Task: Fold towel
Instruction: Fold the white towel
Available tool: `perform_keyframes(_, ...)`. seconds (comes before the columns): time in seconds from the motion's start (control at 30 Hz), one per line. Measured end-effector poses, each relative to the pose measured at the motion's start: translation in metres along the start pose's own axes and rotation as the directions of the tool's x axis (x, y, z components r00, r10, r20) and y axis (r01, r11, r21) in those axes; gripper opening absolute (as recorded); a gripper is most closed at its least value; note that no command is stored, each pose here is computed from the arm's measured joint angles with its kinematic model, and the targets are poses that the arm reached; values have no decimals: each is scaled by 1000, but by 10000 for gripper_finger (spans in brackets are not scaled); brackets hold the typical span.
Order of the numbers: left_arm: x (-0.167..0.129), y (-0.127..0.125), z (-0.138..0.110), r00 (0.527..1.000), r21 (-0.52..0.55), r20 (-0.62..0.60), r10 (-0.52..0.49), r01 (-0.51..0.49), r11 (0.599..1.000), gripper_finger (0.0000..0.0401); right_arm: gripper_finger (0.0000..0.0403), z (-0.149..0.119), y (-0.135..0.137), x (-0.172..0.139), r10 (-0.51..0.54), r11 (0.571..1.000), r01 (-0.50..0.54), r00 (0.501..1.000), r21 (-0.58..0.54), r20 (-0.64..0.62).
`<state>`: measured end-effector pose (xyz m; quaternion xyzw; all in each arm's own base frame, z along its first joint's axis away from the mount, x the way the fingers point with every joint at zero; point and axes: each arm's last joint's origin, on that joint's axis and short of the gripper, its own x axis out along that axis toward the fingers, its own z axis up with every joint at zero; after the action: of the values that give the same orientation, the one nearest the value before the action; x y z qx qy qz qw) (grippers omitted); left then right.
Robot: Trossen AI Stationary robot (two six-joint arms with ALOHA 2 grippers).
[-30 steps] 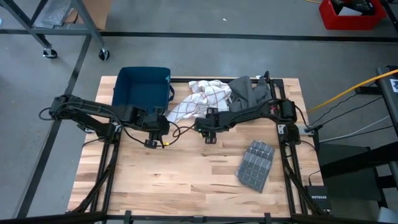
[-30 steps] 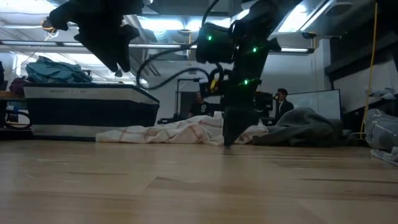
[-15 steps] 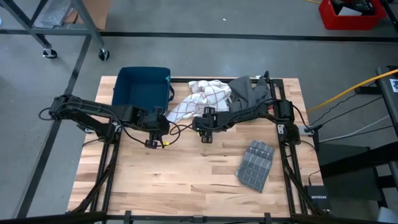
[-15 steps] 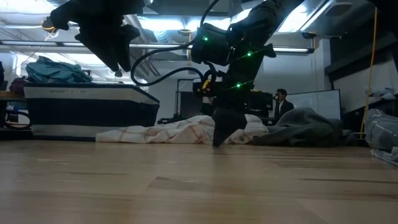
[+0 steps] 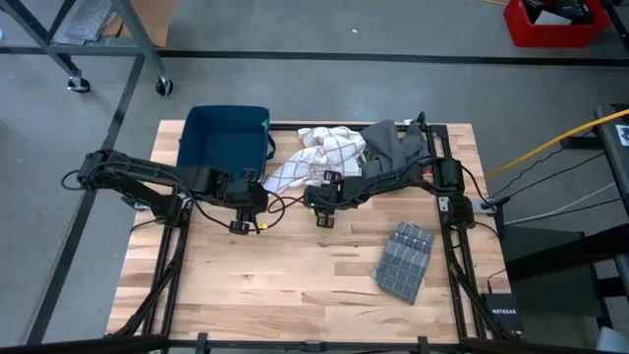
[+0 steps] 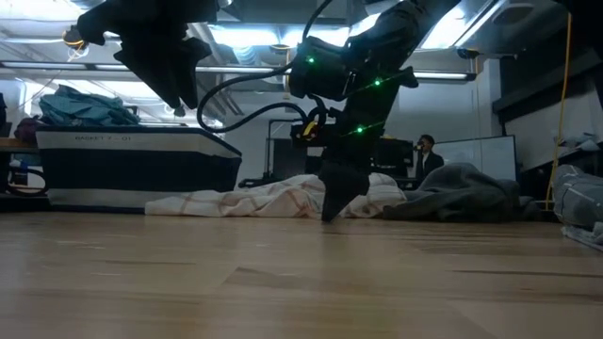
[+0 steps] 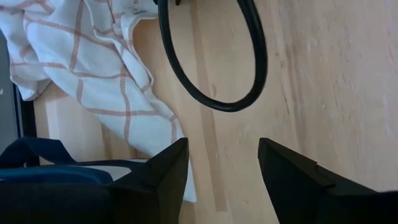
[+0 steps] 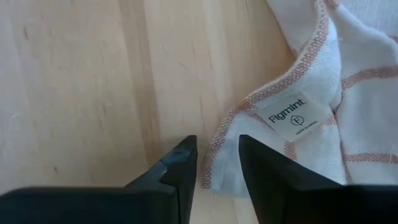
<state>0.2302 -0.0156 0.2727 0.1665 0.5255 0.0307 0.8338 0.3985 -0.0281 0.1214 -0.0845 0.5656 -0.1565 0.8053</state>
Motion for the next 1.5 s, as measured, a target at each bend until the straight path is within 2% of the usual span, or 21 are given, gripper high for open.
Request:
perform_keyframes(0.13,0,0,0,1000,-4,0,0,0,1000,186,99,-2,1,4,0,1000,0,1000,-7,-16)
perform_keyframes(0.43,0,0,0,1000,-15,0,0,0,1000,186,13,-4,2,12,-22,1000,22,999,-10,-29)
perform_keyframes(0.67,0,0,0,1000,-29,-4,-1,1,1000,186,4,4,0,8,-64,997,65,998,46,-29)
perform_keyframes(0.83,0,0,-1,1000,-28,-9,-1,1,1000,186,2,22,4,-14,-83,997,82,993,-10,-80)
perform_keyframes(1.0,0,0,-3,1000,-23,-27,-4,4,1000,186,2,40,10,-59,-120,990,107,983,-95,-138)
perform_keyframes(1.2,0,-1,-4,999,-44,-44,-7,5,999,186,1,47,26,-101,-122,988,101,975,-118,-186)
perform_keyframes(1.3,0,-1,-4,999,-45,-43,-8,7,999,186,1,45,38,-116,-121,990,104,972,-94,-200)
perform_keyframes(1.5,0,-2,-6,998,-59,-57,-11,7,998,186,0,41,78,-143,22,1000,-25,983,-15,-183)
